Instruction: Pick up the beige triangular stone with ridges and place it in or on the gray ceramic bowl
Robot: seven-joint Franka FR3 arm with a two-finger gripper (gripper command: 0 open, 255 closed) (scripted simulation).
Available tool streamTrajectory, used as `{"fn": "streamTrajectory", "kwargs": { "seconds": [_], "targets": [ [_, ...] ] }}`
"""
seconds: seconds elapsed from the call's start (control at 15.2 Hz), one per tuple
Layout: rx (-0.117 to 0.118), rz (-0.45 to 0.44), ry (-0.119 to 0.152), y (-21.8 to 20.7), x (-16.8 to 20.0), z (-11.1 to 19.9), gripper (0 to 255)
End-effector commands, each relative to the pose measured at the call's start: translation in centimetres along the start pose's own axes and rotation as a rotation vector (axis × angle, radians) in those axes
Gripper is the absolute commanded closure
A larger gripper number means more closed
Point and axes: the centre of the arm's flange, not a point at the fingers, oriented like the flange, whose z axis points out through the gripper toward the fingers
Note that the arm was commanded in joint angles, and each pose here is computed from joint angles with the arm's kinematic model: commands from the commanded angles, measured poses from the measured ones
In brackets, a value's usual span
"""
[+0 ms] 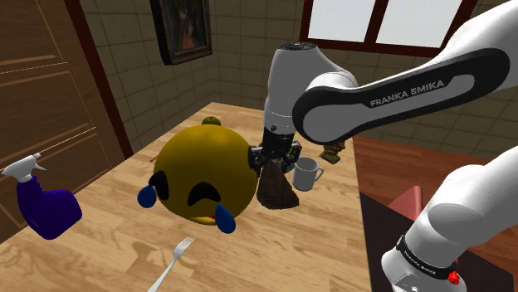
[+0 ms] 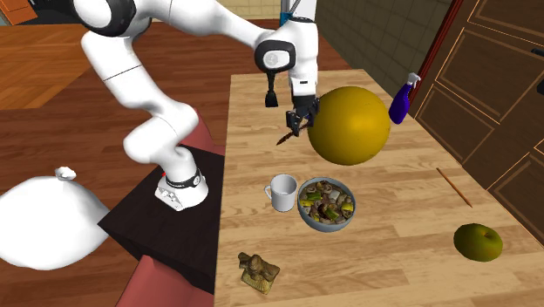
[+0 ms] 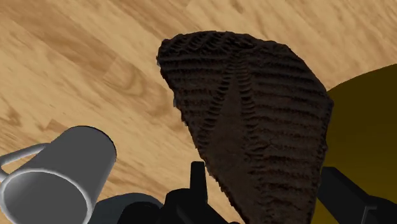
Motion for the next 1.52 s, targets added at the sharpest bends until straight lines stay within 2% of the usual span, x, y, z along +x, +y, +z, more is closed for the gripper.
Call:
{"fn": "streamTrajectory", "kwargs": {
  "seconds": [0.0,1.19,1.45],
  "targets": [
    [-0.002,0.0,-0.002,1.4,2.5,0.2,255],
    [-0.002,0.0,-0.002,10.7,24.3,2.4,255],
    [-0.002,0.0,-0.002,10.9,24.4,4.0,255]
  ]
}}
